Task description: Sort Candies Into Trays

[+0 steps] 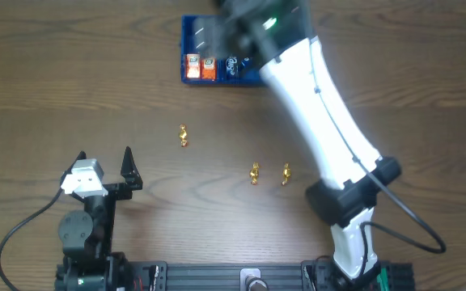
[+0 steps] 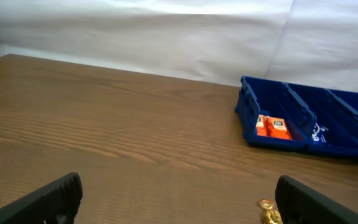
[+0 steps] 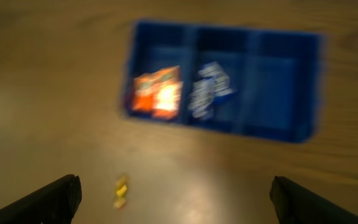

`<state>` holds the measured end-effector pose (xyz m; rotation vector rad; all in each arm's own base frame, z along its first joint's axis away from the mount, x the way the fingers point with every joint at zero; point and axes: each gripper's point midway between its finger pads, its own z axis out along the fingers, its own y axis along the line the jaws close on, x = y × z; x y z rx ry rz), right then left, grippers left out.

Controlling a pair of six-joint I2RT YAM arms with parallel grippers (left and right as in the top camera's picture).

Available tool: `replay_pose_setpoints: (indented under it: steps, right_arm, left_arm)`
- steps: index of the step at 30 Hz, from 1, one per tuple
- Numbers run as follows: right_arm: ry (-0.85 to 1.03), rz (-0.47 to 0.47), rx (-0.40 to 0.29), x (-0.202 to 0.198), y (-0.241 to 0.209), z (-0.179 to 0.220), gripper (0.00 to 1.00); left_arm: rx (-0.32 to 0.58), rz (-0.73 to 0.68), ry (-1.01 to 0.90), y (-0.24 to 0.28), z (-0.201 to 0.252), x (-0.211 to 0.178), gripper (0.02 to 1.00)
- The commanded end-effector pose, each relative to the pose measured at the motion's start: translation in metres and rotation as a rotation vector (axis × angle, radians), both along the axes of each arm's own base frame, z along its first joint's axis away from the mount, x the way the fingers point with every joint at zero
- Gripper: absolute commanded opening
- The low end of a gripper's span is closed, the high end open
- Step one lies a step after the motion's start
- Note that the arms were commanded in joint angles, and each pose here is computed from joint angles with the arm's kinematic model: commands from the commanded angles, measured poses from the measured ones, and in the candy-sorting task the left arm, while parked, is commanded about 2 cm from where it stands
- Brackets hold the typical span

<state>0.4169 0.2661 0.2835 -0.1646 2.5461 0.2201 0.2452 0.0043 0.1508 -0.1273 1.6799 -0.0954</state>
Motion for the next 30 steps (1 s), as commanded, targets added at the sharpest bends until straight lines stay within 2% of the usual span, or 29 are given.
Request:
replay_pose_setpoints:
  steps: [1,8,13,16,20,26,30]
  right_arm:
    - [0.19,0.035,-0.102,-0.035,0.042,-0.093,0.998]
    - [0.317,0.08,-0.134,-0.071,0.063,-0.182,0.958]
    - [0.368,0.122,-0.141,-0.086,0.079,-0.217,0.95]
    - [0.41,0.137,-0.123,-0.09,0.089,-0.235,0.943]
    - [0.431,0.141,-0.117,-0.089,0.097,-0.251,0.923]
    - [0.414,0.144,-0.099,-0.087,0.108,-0.253,0.919]
    - [0.41,0.112,-0.08,-0.081,0.114,-0.256,0.908]
  left_arm:
    - [0.011,-0.013,0.052,-0.002,-0.016,-0.001,0.998]
    - [0.011,-0.013,0.052,-0.002,-0.016,-0.001,0.998]
    - [0.011,-0.013,0.052,-0.002,-0.016,-0.001,0.998]
    - [0.011,-0.013,0.052,-0.002,-0.016,-0.001,0.998]
    - [0.011,-0.013,0.052,-0.002,-0.016,-0.001,0.996]
    - [0.011,-0.013,0.052,-0.002,-0.016,-0.001,0.998]
    - [0.011,-0.013,0.052,-0.002,-0.016,-0.001,0.998]
